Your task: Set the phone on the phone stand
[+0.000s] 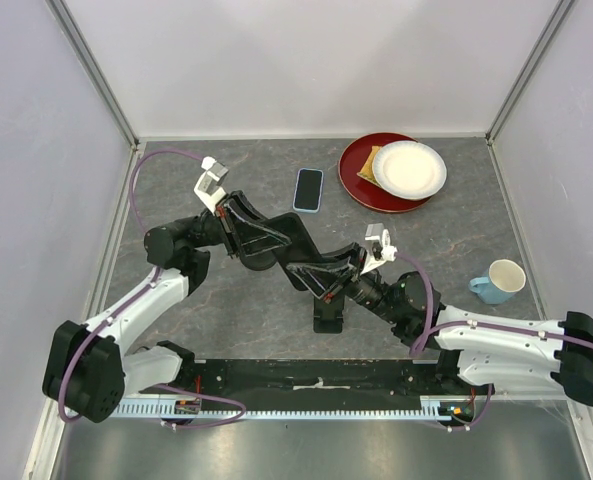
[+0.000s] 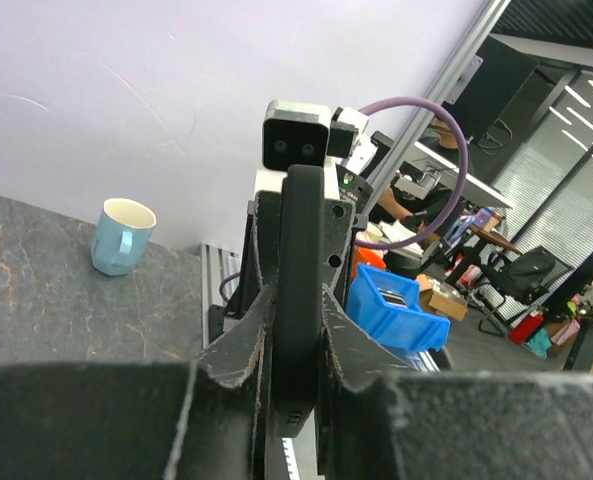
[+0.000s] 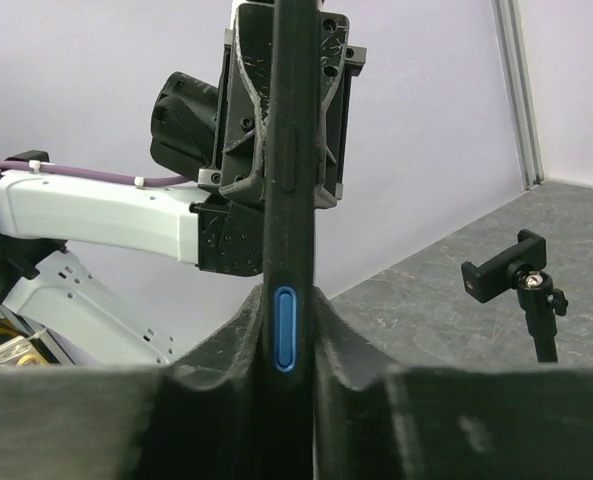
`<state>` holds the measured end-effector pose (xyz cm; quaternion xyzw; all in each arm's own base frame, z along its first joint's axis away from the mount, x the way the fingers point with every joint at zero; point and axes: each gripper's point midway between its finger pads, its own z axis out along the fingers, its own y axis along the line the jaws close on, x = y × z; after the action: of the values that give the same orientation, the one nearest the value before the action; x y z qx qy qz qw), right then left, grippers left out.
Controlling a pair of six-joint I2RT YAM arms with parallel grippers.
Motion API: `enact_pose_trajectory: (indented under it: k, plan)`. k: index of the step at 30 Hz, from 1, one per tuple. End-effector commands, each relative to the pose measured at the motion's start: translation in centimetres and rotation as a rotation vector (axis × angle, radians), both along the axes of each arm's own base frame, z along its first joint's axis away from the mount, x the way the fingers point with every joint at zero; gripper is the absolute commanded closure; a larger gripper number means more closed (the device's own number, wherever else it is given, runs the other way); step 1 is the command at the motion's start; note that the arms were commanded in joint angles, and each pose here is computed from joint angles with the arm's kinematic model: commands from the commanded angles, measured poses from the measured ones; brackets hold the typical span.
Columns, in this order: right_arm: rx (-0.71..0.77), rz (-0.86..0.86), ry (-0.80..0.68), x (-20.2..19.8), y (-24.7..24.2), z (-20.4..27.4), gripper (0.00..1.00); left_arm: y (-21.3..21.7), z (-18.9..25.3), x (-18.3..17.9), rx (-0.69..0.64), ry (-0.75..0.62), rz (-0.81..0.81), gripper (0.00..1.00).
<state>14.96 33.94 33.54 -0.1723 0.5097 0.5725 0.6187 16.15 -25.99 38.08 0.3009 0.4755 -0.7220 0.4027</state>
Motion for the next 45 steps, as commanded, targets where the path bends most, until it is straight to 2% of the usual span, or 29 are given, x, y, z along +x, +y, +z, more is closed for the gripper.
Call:
enact_pose_trajectory:
  k: [1,3,7,8,10,11,12,14,15,16,17,18,19,22,25,30,32,33,36,40,45]
  plan:
    - [-0.086,-0.014,0.016,0.4,0.2,-0.2,0.61,1.6,3.4,-5.2,-0.131,-0.363,-0.052,0.98]
    - [-0.178,-0.034,0.070,0.8,0.2,-2.4,0.42,1.7,3.5,-5.4,-0.135,-0.376,-0.050,0.98]
    - [-0.253,-0.096,0.138,1.4,-1.4,-4.1,0.31,2.0,4.0,-5.3,-0.142,-0.406,0.009,0.98]
    - [-0.266,-0.109,0.148,1.5,-1.8,-4.4,0.29,1.6,3.4,-3.9,-0.100,-0.389,0.063,0.98]
    - [-0.314,-0.140,0.173,1.6,-2.8,-5.4,0.27,2.5,4.8,-4.2,-0.109,-0.448,0.174,0.98]
    - [-0.325,-0.148,0.179,1.6,-3.1,-5.6,0.27,2.6,4.8,-3.0,-0.089,-0.542,0.280,0.98]
    - [-0.359,-0.157,0.196,1.6,-3.6,-6.4,0.25,2.6,3.6,-1.4,-0.006,-0.461,0.347,0.98]
    - [-0.361,-0.197,0.211,1.9,-4.6,-6.3,0.25,5.1,5.6,0.2,-0.003,-0.559,0.631,0.98]
    - [-0.387,-0.216,0.226,2.0,-5.0,-6.9,0.25,6.1,4.8,1.5,0.057,-0.511,0.727,0.98]
    - [-0.382,-0.248,0.235,2.4,-5.6,-6.6,0.25,8.8,6.1,3.0,0.043,-0.483,0.930,0.98]
    - [-0.387,-0.263,0.246,2.6,-5.7,-6.7,0.24,10.6,6.4,3.8,0.066,-0.502,1.054,0.98]
    - [-0.389,-0.275,0.254,2.8,-5.9,-6.5,0.25,12.1,5.9,4.6,0.100,-0.467,1.150,0.98]
    - [-0.401,-0.307,0.269,3.3,-5.9,-6.8,0.25,15.1,6.1,6.0,0.099,-0.406,1.332,0.98]
    - [-0.441,-0.340,0.307,4.5,-4.5,-6.9,0.26,20.6,6.1,5.9,0.086,-0.352,1.611,0.98]
    - [-0.508,-0.368,0.315,5.5,-1.6,-7.2,0.27,23.9,5.8,5.6,0.079,-0.296,1.772,0.98]
    - [-0.643,-0.473,0.260,5.6,5.0,-7.7,0.25,26.3,5.1,5.3,0.097,-0.267,1.901,0.98]
    - [-0.702,-0.560,0.266,5.6,5.7,-8.7,0.21,26.9,4.9,5.3,0.098,-0.248,1.933,0.98]
    - [-0.703,-0.658,0.277,6.6,6.2,-8.4,0.18,27.0,4.9,5.3,0.098,-0.244,1.940,0.98]
    - [-0.697,-0.770,0.328,7.4,7.3,-9.0,0.13,27.7,4.7,5.2,0.080,-0.205,1.973,0.98]
    - [-0.676,-0.829,0.357,8.1,8.9,-9.4,0.05,28.3,4.5,5.2,0.061,-0.160,2.001,0.98]
    - [-0.631,-0.847,0.370,8.8,11.5,-9.0,0.02,28.7,4.4,5.2,0.034,-0.109,2.013,0.98]
